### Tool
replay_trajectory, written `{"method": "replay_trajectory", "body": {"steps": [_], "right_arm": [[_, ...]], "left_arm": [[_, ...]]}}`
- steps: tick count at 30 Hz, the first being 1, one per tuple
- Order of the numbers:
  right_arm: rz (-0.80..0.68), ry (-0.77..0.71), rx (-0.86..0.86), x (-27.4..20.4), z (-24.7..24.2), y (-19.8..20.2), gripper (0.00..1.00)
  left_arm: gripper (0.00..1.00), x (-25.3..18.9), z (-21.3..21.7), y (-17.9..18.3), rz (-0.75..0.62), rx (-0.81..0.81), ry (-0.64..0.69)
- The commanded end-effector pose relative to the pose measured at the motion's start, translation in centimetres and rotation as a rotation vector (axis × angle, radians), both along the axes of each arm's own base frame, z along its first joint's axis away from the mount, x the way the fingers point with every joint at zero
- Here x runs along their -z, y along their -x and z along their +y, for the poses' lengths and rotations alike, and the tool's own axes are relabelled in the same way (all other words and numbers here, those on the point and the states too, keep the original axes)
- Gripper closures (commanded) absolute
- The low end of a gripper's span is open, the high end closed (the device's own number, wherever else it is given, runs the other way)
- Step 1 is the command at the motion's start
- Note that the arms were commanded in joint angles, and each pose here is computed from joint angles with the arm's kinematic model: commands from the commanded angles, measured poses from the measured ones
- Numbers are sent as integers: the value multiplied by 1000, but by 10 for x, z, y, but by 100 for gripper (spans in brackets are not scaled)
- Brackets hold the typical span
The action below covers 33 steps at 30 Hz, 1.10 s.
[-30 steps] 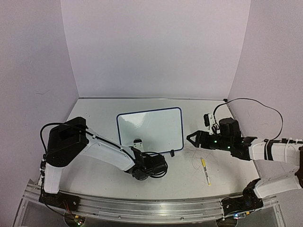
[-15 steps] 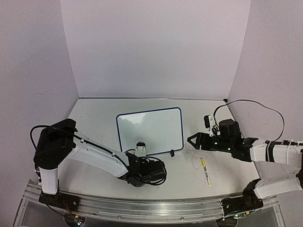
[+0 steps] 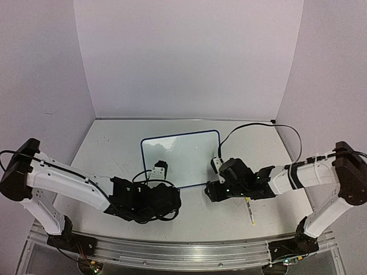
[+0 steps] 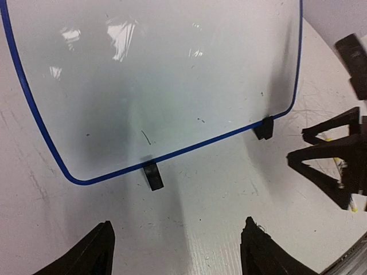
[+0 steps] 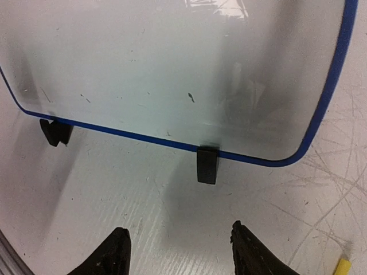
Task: Write a sentence on the whiteboard
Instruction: Move the whiteboard to the center of the board.
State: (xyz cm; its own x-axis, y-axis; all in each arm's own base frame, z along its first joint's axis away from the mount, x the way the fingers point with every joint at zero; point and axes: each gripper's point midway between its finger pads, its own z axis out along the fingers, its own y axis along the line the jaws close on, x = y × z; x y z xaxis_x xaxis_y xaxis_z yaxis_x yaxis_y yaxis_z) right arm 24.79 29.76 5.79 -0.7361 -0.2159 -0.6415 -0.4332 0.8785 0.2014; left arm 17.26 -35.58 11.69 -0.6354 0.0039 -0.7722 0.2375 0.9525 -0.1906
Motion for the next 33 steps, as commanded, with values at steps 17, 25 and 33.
{"method": "replay_trajectory", "body": {"steps": [17,25,33], "right_arm": [[-127,61,251,18,16,-50,75],[-112,39,319,28,11,-50,96],[-146,75,397,18,-14,-46,100]], "left_arm": [[18,-150,74,-21,-429,-59,203],[17,-162,95,-24,-482,-115,180],[16,-168,102,-26,-507,-142,183]]}}
